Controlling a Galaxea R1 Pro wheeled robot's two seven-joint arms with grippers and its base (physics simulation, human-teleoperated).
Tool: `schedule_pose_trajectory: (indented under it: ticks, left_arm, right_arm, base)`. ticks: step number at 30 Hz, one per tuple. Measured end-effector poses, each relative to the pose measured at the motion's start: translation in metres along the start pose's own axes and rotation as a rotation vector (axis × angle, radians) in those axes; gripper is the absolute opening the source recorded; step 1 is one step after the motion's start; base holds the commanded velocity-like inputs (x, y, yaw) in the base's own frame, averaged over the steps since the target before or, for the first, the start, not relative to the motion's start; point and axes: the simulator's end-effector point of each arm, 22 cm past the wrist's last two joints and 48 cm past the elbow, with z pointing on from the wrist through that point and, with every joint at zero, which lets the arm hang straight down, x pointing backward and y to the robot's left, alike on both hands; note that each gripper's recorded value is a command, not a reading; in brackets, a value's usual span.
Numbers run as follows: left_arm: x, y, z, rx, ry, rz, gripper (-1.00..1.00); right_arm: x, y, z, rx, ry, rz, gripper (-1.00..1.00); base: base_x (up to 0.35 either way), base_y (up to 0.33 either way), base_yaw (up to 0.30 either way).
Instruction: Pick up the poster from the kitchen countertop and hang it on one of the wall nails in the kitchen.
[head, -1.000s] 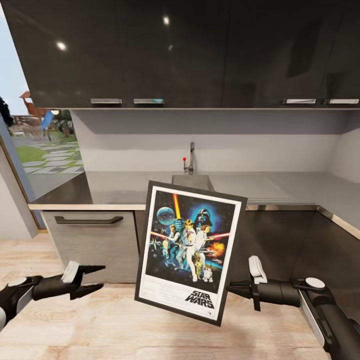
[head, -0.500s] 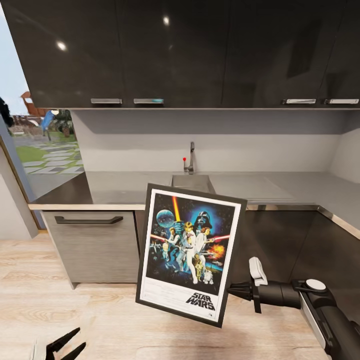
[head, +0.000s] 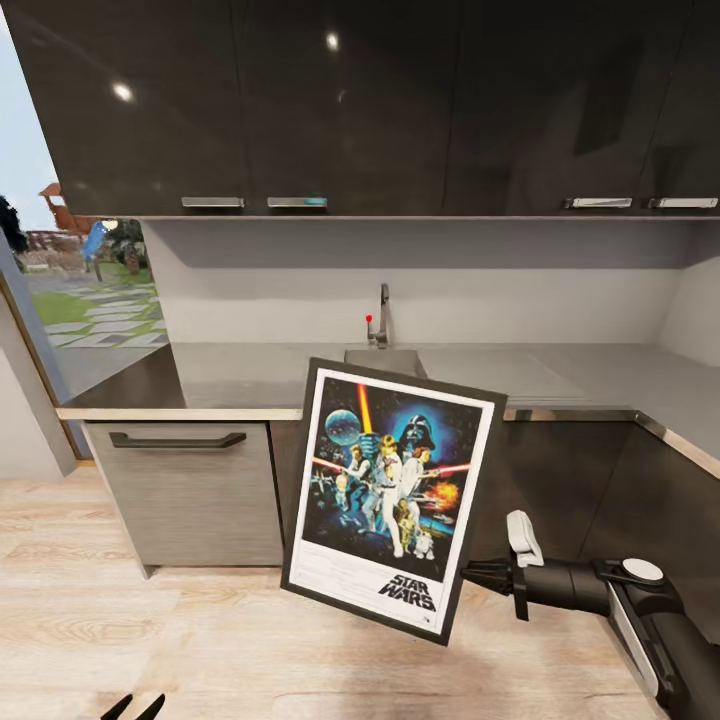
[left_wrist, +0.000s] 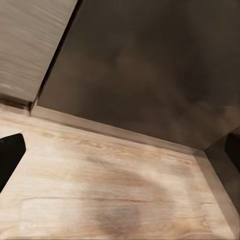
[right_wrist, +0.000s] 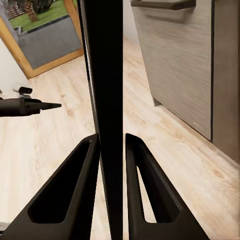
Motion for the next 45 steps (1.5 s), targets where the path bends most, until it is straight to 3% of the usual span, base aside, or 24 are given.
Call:
schedule_pose_trajectory:
  ticks: [18,25,37,45]
  left_arm:
    - [0.001,0.002,-0.001,-0.012,0.001,-0.002,1.00]
    - [0.005,0.006,0.002,-0.045,0.003,-0.009,1.00]
    - [-0.005,-0.008,0.002,-0.053,0.003,-0.024,1.00]
    - [-0.009,0.016,-0.001,-0.218,0.007,-0.035,1.00]
  right_arm:
    - [0.000,-0.002,-0.001,0.008,-0.004,0.000,-1.00]
    - [0.000,-0.002,-0.001,0.010,-0.004,-0.001,-1.00]
    - [-0.019,0.003,-0.005,0.010,-0.004,0.000,-1.00]
    - [-0.031,0.006,-0.008,0.011,-0.004,0.001,-1.00]
  base:
    - [0.000,0.000,0.190]
    - [0.000,0.000,0.286]
    - [0.000,0.000,0.222]
    - [0.000,0.000,0.022]
